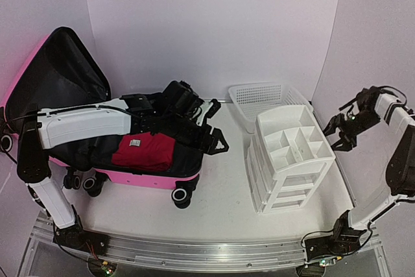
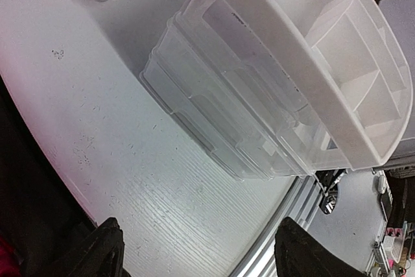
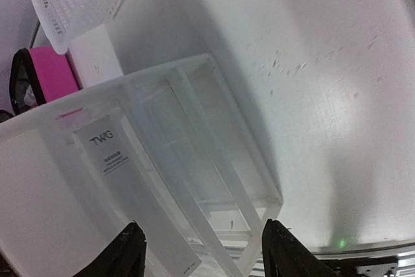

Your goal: Open, take out, and arrange the luggage

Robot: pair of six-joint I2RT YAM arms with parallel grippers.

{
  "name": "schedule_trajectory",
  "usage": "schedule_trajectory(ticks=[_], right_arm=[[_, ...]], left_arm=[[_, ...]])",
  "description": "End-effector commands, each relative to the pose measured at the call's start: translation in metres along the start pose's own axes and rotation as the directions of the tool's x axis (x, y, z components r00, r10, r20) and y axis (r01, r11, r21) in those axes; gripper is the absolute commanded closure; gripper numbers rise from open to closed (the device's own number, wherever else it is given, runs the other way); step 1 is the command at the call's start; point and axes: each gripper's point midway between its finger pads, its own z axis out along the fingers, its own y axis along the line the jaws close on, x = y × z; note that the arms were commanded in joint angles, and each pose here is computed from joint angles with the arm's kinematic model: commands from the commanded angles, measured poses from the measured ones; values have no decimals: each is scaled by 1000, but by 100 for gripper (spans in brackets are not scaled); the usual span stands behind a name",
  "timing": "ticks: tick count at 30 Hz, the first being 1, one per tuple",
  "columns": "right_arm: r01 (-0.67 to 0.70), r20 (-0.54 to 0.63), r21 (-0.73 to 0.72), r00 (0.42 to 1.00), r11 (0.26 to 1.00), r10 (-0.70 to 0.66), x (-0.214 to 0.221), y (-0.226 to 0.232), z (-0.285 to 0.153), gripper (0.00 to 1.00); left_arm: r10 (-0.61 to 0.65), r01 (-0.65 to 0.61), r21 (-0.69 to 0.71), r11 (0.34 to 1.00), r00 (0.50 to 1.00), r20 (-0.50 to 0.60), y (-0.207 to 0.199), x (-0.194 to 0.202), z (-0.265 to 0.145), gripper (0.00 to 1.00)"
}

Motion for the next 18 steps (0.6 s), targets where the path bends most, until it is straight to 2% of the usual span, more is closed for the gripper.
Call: schedule_trajectory(ticks=[1, 3, 7, 11, 18], right_arm=[[-48, -76, -247, 997, 968, 30, 9, 19, 32, 37], [-93, -107, -245, 992, 965, 68, 12, 2, 55, 37], [-188, -167, -365, 977, 912, 135, 16, -9, 87, 41], [-247, -212, -437, 963, 865, 167, 21, -12, 106, 42], [-272, -277, -457, 948, 847, 155, 37, -17, 121, 45]], left_arm=[[48, -55, 70, 996, 994, 98, -22, -20, -25, 20], [51, -59, 79, 995, 995, 91, -22, -17, -24, 20], [66, -73, 85, 994, 994, 87, -22, -14, -26, 20], [71, -79, 97, 992, 994, 84, -19, -12, -30, 20], [69, -77, 100, 992, 994, 88, -10, -11, -38, 20]])
